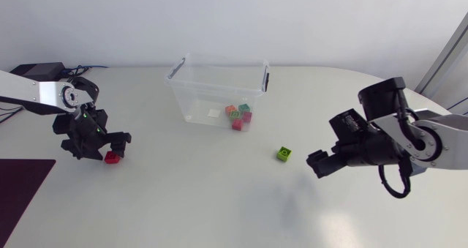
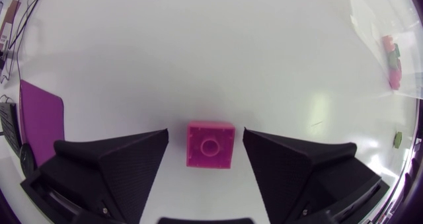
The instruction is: Place the duplo bricks in the container
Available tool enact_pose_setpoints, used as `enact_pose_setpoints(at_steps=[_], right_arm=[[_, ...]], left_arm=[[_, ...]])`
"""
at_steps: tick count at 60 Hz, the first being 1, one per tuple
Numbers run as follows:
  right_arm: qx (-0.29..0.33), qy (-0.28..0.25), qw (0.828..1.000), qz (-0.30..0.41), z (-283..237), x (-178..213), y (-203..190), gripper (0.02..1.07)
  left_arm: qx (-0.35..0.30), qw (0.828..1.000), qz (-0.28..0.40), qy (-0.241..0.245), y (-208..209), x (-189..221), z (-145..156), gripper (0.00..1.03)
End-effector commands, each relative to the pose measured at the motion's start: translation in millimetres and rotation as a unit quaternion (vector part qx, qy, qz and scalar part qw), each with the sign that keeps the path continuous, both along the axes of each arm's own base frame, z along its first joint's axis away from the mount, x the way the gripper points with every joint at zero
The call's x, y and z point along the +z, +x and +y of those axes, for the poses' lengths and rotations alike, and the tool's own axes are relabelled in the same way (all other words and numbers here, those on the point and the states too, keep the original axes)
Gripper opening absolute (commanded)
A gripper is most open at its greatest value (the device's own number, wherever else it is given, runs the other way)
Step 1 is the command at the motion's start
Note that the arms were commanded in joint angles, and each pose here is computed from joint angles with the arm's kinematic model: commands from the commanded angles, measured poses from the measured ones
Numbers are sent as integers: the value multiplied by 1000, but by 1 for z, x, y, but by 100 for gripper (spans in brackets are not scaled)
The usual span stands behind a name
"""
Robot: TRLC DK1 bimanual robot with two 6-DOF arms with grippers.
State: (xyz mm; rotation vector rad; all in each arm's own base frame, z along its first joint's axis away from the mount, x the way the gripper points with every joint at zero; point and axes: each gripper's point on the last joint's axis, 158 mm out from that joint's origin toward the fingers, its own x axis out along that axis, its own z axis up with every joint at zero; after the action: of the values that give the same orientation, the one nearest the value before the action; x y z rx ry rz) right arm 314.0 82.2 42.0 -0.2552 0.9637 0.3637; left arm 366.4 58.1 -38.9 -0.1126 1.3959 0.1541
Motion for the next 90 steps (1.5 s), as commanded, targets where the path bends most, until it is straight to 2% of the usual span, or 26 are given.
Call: enact_pose_setpoints(at_steps=[1, 3, 7, 9, 11, 22, 38, 45, 54, 57, 64, 70, 72, 73, 80, 90], right_arm=[[33, -3, 999, 5, 14, -8, 2, 102], [43, -2, 999, 4, 20, -9, 4, 102], [59, -1, 998, 3, 29, -12, 8, 102], [67, 2, 998, 4, 34, -15, 11, 99], [80, 6, 997, 11, 39, -19, 12, 95], [117, 9, 993, 19, 53, -34, 29, 93], [129, 2, 991, 24, 49, -56, 55, 93], [137, 5, 990, 33, 48, -66, 60, 93], [149, 2, 988, 41, 49, -76, 60, 92], [154, 1, 987, 42, 50, -79, 61, 83], [158, 3, 987, 40, 53, -84, 63, 53], [161, 4, 986, 48, 55, -91, 60, 44], [166, 8, 985, 46, 58, -91, 60, 33], [166, 8, 985, 44, 59, -91, 61, 30], [170, 7, 984, 46, 61, -89, 58, 26], [167, 10, 986, 13, 67, -46, 54, 26]], left_arm=[[-9, 1000, -4, -5, 5, -3, 2, 50], [-14, 1000, -6, -19, 5, -4, -2, 45], [-22, 999, -11, -33, 6, -3, -6, 40], [-25, 999, -15, -33, 7, -2, -7, 36], [-28, 999, -20, -36, 7, 0, -9, 36], [-62, 996, -50, -33, 9, 18, -17, 35], [-96, 989, -107, -32, 16, 62, -32, 35], [-128, 979, -153, -44, 20, 94, -51, 35], [-160, 958, -230, -60, 37, 140, -74, 35], [-172, 950, -251, -73, 44, 157, -82, 35], [-193, 935, -286, -86, 60, 187, -102, 35], [-210, 925, -302, -95, 72, 201, -120, 35], [-215, 922, -307, -98, 77, 205, -127, 35], [-218, 921, -308, -100, 79, 206, -131, 35], [-234, 912, -318, -109, 96, 214, -154, 35], [-239, 902, -336, -125, 126, 229, -182, 36]])
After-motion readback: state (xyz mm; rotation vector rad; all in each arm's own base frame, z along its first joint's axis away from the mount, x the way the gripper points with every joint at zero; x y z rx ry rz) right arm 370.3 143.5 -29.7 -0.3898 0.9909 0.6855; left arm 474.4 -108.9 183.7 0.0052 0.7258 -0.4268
